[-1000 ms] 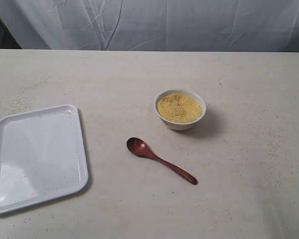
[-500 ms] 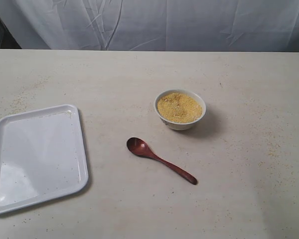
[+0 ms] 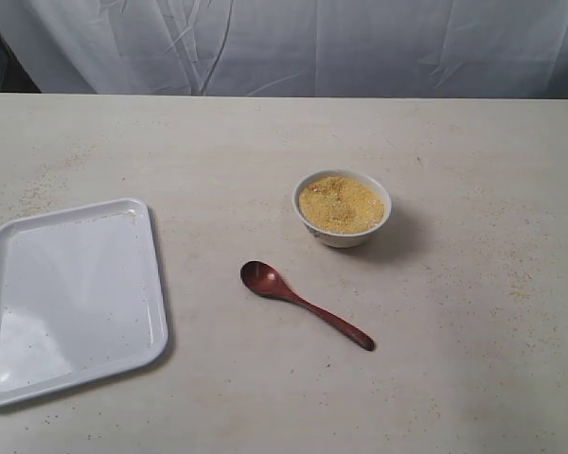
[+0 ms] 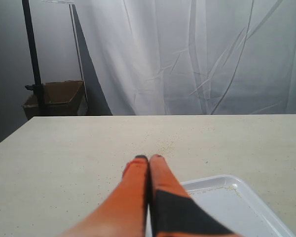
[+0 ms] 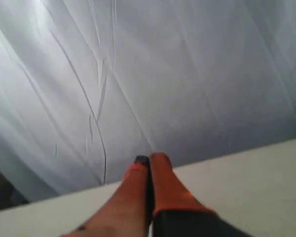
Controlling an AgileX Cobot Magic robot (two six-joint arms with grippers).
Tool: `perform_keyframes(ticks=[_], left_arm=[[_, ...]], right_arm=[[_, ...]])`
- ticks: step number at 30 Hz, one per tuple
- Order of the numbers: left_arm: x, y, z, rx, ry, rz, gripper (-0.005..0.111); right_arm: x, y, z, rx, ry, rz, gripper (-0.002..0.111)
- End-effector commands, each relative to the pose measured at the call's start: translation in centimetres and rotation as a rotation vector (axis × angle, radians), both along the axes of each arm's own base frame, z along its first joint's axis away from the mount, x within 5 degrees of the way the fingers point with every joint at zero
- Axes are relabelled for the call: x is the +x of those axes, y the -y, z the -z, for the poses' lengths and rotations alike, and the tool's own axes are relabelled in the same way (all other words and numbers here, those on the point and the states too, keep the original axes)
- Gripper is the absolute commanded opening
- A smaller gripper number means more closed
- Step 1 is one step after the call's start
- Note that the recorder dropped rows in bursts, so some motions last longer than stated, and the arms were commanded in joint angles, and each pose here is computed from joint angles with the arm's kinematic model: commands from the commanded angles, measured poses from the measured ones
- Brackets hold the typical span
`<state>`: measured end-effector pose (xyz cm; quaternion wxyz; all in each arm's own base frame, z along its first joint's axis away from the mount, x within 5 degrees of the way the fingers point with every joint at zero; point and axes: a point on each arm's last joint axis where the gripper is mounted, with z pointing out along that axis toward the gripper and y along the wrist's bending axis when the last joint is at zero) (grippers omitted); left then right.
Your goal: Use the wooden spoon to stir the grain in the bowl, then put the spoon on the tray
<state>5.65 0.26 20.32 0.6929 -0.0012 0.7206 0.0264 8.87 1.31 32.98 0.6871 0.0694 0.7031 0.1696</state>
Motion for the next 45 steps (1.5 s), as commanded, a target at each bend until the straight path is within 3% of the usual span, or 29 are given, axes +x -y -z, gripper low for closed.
perform_keyframes(ticks=[1,6,11,15,21,26,29,36,43,45], left_arm=[[0.0,0.0,0.1,-0.007,0.0,0.005,0.0],[0.0,0.0,0.1,-0.007,0.0,0.005,0.0],[0.0,0.0,0.1,-0.007,0.0,0.005,0.0],[0.0,0.0,0.1,-0.007,0.0,0.005,0.0],[0.0,0.0,0.1,-0.007,0.0,0.005,0.0],[0.0,0.0,0.1,-0.007,0.0,0.005,0.0],[0.0,0.0,0.1,-0.007,0.0,0.005,0.0],[0.0,0.0,0.1,-0.007,0.0,0.005,0.0],[0.0,0.0,0.1,-0.007,0.0,0.005,0.0],[0.0,0.0,0.1,-0.007,0.0,0.005,0.0]], right_arm=[[3.6,-0.9,-0.3,-0.093,-0.219,-0.113,-0.001],[8.0,-2.2,1.9,-0.129,-0.472,-0.245,-0.001],[10.5,-7.2,6.2,-0.254,-0.647,-0.478,-0.001],[11.5,-11.2,9.7,-0.395,-0.708,-0.597,-0.001],[12.4,-14.9,15.3,-0.534,-0.798,-0.659,-0.001],[12.2,-17.0,17.2,-0.596,-0.823,-0.717,-0.001],[12.5,-18.2,17.4,-0.667,-0.782,-0.759,0.009],[13.7,-19.3,19.3,-0.737,-0.811,-0.789,0.065],[14.1,-19.7,22.8,-0.821,-0.925,-0.838,0.066],[14.1,-19.7,23.6,-0.906,-0.97,-0.898,0.06]])
